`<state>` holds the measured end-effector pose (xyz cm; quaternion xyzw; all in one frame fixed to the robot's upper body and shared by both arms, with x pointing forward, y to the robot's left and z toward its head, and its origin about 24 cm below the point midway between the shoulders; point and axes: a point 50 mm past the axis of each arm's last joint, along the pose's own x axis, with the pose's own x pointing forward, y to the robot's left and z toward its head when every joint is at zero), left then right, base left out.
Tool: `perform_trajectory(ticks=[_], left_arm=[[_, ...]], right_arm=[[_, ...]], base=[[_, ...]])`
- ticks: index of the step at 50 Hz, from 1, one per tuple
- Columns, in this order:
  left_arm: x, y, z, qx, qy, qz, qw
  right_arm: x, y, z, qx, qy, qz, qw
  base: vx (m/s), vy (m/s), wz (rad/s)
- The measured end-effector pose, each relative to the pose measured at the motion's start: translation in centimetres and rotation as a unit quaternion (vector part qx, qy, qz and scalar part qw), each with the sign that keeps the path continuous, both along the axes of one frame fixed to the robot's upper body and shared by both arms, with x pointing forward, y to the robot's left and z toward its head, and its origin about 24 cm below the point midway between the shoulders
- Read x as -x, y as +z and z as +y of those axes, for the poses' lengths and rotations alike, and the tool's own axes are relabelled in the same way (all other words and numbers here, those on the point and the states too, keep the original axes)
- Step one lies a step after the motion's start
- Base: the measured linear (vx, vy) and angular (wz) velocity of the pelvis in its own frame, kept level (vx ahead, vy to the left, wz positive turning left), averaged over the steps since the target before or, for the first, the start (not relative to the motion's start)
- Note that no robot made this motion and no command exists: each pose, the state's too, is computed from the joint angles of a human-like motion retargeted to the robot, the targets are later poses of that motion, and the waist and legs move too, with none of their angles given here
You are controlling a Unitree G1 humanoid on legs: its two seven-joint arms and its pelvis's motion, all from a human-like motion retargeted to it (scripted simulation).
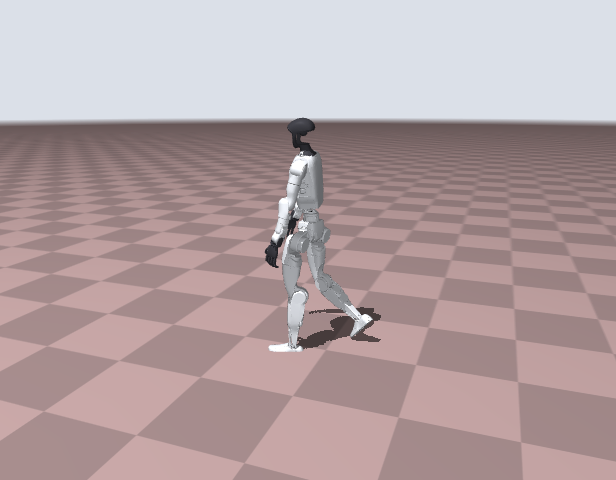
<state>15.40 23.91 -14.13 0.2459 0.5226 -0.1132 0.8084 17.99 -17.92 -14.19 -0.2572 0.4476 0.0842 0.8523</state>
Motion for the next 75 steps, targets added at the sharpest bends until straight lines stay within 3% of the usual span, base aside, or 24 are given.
perform_trajectory(ticks=[5, 11, 18, 23, 30, 39, 47, 57, 63, 65, 75], left_arm=[[-8.6, 4.6, 0.4, -0.063, -0.058, -0.096, 0.992], [-17.1, 12.0, -0.8, -0.029, -0.022, -0.303, 0.952], [-20.8, 17.2, -2.7, -0.009, -0.022, -0.424, 0.905], [-19.7, 15.1, -3.6, -0.011, -0.014, -0.402, 0.915], [-12.5, 6.9, -3.4, 0.004, 0.019, -0.264, 0.964], [2.9, -1.6, -2.7, 0.059, 0.138, 0.012, 0.989], [10.1, -3.0, -2.9, 0.073, 0.088, 0.114, 0.987], [8.1, -2.5, -1.4, 0.091, 0.218, 0.041, 0.971], [4.0, -1.8, -2.2, 0.096, 0.178, -0.017, 0.979], [3.7, -1.8, -2.8, 0.08, 0.114, -0.006, 0.99], [-3.0, 0.4, -4.2, 0.099, 0.114, -0.079, 0.985]], right_arm=[[3.9, -1.2, -2.9, -0.01, -0.088, 0.057, 0.994], [4.8, -0.9, -5.3, -0.035, -0.168, 0.037, 0.984], [5.2, -1.1, -5.3, -0.019, -0.162, 0.049, 0.985], [4.7, -1.2, -4.3, 0.035, -0.12, 0.041, 0.991], [1.9, -0.1, -3.3, 0.078, -0.126, -0.03, 0.988], [-2.0, 1.9, -2.9, -0.026, -0.125, -0.107, 0.986], [-0.7, 1.4, -4.6, -0.061, -0.134, -0.073, 0.986], [2.9, -0.1, -6.1, -0.027, -0.141, 0.019, 0.989], [2.8, -0.1, -5.7, -0.034, -0.138, 0.012, 0.99], [2.9, -0.2, -5.5, -0.051, -0.163, -0.001, 0.985], [0.6, 0.6, -4.3, -0.048, -0.11, -0.021, 0.993]], base=[[0.32, 0.15, 0.37], [0.27, 0.07, 0.53], [0.28, 0.01, 0.37], [0.26, -0.01, 0.04], [0.22, -0.02, -0.01], [0.15, -0.03, -0.12], [0.08, -0.03, 0.11], [0.02, -0.01, 0.27], [-0.01, 0.0, 0.23], [-0.01, 0.01, 0.51], [0.0, 0.0, -0.04]])
